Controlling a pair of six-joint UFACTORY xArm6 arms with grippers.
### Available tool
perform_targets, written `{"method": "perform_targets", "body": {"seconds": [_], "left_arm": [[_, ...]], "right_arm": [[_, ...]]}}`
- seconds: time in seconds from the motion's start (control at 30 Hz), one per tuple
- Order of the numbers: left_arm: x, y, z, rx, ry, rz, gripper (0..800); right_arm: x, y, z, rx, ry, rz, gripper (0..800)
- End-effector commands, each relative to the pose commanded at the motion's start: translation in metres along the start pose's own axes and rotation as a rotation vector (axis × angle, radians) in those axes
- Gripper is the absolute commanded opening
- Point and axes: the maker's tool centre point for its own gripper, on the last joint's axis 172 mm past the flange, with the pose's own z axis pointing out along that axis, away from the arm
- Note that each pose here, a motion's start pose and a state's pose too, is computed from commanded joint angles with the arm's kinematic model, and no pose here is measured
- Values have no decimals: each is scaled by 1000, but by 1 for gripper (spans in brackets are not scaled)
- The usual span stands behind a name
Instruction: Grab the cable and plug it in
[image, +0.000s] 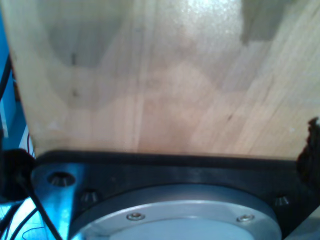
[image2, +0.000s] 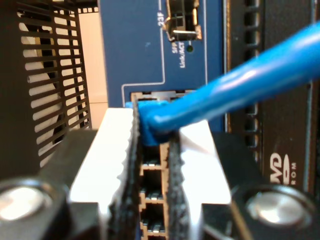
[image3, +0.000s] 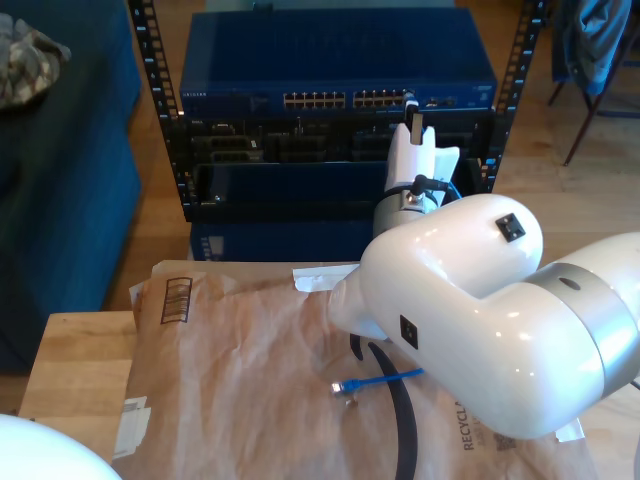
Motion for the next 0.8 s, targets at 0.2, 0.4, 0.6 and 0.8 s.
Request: {"method": "perform_targets", "body": {"seconds": [0.2,0.4,0.6,0.8], "left_arm": [[0,0,0,0,0,0,800],[0,0,0,0,0,0,800],[0,0,0,0,0,0,800],[0,0,0,0,0,0,800]], "right_arm": [[-2,-2,-1,3,-4,24,0],[-3,-4,-1,5,-6,26,0],[-5,-7,0,12,-7,31,0],[-8,-9,1,17,-9,35,0]]}}
